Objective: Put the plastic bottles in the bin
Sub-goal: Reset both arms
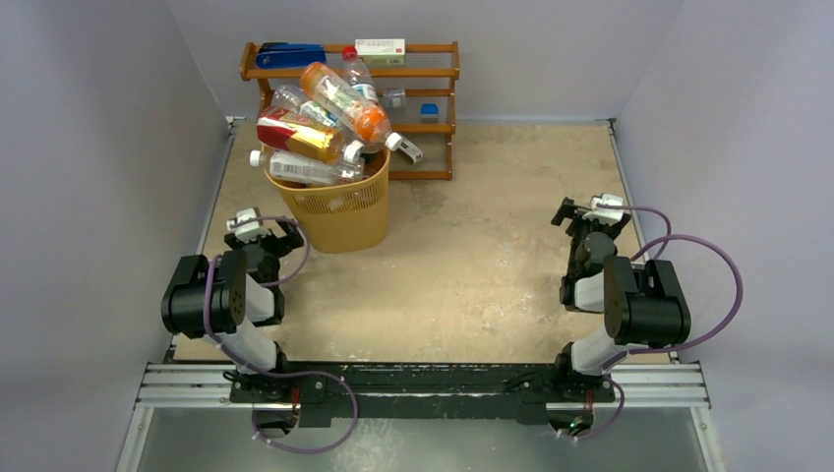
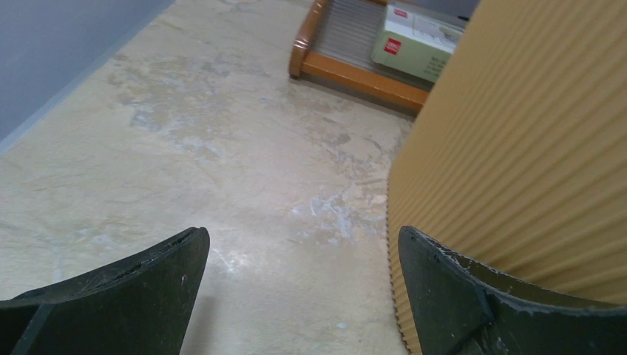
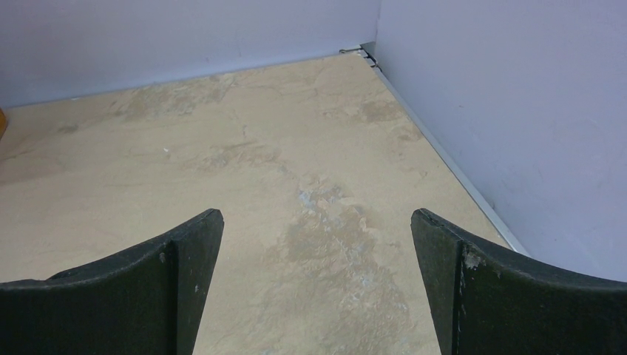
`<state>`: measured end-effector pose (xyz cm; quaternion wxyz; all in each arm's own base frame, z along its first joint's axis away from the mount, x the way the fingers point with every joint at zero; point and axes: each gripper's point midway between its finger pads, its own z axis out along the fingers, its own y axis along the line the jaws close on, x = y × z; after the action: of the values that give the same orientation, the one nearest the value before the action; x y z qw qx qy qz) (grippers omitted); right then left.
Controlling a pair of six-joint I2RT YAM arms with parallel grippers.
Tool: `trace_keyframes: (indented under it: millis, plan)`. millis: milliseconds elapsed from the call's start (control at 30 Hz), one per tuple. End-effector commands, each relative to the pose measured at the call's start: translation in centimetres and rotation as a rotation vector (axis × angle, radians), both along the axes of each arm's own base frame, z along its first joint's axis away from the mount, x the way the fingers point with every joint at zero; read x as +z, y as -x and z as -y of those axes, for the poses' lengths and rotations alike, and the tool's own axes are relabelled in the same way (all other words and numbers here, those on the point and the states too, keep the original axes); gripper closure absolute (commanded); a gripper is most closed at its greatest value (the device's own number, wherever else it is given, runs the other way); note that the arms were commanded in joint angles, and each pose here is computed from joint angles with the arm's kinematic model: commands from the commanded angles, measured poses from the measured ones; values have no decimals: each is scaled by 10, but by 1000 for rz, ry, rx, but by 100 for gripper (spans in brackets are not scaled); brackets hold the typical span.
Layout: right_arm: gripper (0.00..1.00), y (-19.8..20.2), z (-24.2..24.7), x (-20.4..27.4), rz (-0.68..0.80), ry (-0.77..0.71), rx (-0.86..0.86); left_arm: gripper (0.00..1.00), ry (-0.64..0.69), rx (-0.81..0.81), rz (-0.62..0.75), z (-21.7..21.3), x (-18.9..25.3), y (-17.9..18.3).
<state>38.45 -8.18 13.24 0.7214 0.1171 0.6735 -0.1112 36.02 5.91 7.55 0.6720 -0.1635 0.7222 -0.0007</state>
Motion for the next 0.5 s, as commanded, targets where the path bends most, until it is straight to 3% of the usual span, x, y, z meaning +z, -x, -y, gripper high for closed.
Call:
trace_keyframes:
  millis: [0,200,467]
  plan:
    - [0,-7,0,23,71,29,6,1,-73,-53,52,11,12,-13]
    - [0,-7,0,23,69,30,6,1,-113,-76,-87,19,-8,-28]
    - [0,-7,0,23,70,29,7,1,-141,-123,-63,28,-3,-30]
